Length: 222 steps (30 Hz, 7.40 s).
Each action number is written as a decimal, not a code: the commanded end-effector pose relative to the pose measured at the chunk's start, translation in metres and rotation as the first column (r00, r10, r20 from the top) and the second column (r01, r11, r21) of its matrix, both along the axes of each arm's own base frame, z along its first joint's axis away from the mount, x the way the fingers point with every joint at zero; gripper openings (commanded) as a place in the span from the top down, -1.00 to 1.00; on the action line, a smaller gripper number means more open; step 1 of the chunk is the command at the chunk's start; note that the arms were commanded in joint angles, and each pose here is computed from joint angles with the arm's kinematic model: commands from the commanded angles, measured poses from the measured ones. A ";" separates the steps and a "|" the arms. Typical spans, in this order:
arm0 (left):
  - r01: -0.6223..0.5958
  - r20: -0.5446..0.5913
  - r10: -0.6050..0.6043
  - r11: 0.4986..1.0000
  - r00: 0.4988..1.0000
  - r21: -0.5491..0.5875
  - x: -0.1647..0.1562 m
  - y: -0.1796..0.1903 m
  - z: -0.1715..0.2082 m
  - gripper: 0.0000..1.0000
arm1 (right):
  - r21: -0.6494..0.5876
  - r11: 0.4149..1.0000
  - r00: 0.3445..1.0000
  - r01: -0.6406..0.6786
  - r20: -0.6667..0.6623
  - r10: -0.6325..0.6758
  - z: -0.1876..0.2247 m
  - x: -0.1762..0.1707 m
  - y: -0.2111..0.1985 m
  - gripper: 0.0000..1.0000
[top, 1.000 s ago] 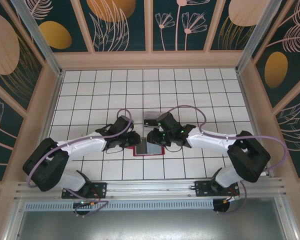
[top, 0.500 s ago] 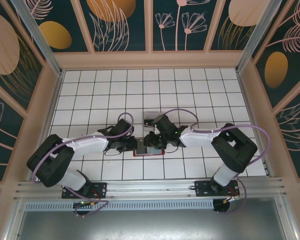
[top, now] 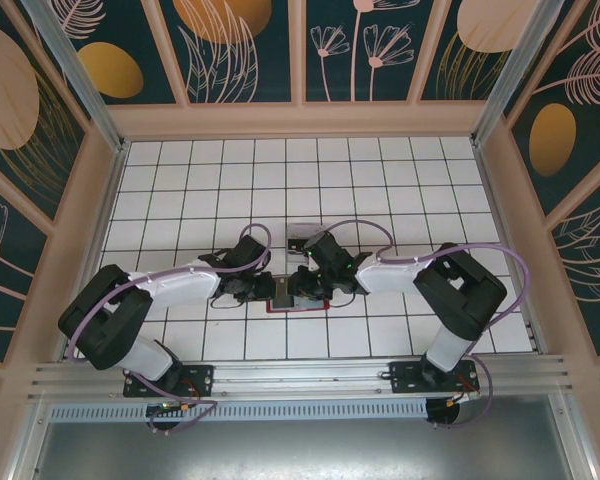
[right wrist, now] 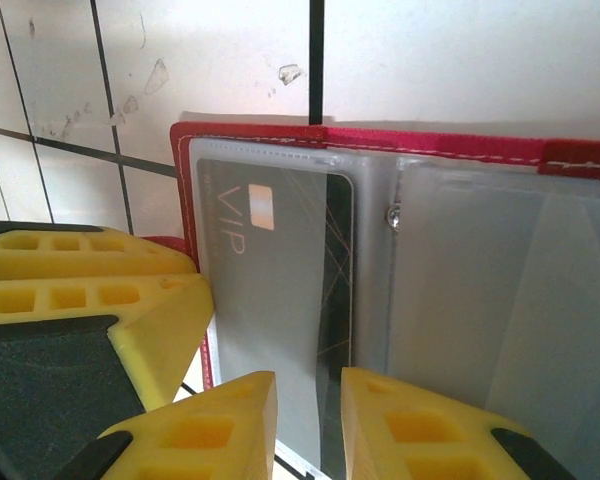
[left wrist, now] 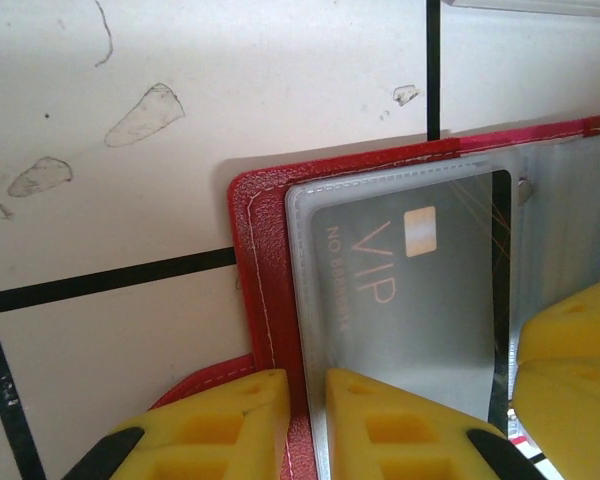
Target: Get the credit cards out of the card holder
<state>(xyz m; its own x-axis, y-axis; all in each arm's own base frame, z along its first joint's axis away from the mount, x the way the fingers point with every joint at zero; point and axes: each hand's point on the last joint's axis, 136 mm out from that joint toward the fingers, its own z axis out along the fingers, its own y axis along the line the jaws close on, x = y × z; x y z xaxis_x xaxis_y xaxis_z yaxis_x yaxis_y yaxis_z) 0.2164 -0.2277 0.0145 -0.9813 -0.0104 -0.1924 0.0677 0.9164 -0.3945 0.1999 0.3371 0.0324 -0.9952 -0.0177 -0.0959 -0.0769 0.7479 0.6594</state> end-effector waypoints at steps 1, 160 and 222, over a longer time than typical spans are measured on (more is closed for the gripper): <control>0.004 -0.074 0.007 0.989 0.997 0.147 -0.017 0.029 -0.028 0.61 | -0.053 0.999 1.000 -0.001 0.000 0.001 -0.014 -0.002 -0.010 0.51; 0.119 -0.114 -0.081 0.917 0.990 0.381 -0.029 0.043 -0.040 0.15 | 0.108 0.994 1.000 0.001 -0.013 0.000 0.006 -0.018 -0.022 0.88; -0.021 0.068 0.007 0.978 0.998 0.206 -0.018 0.035 0.017 0.03 | -0.742 0.205 0.067 -0.638 0.212 0.975 0.096 0.101 -0.059 1.00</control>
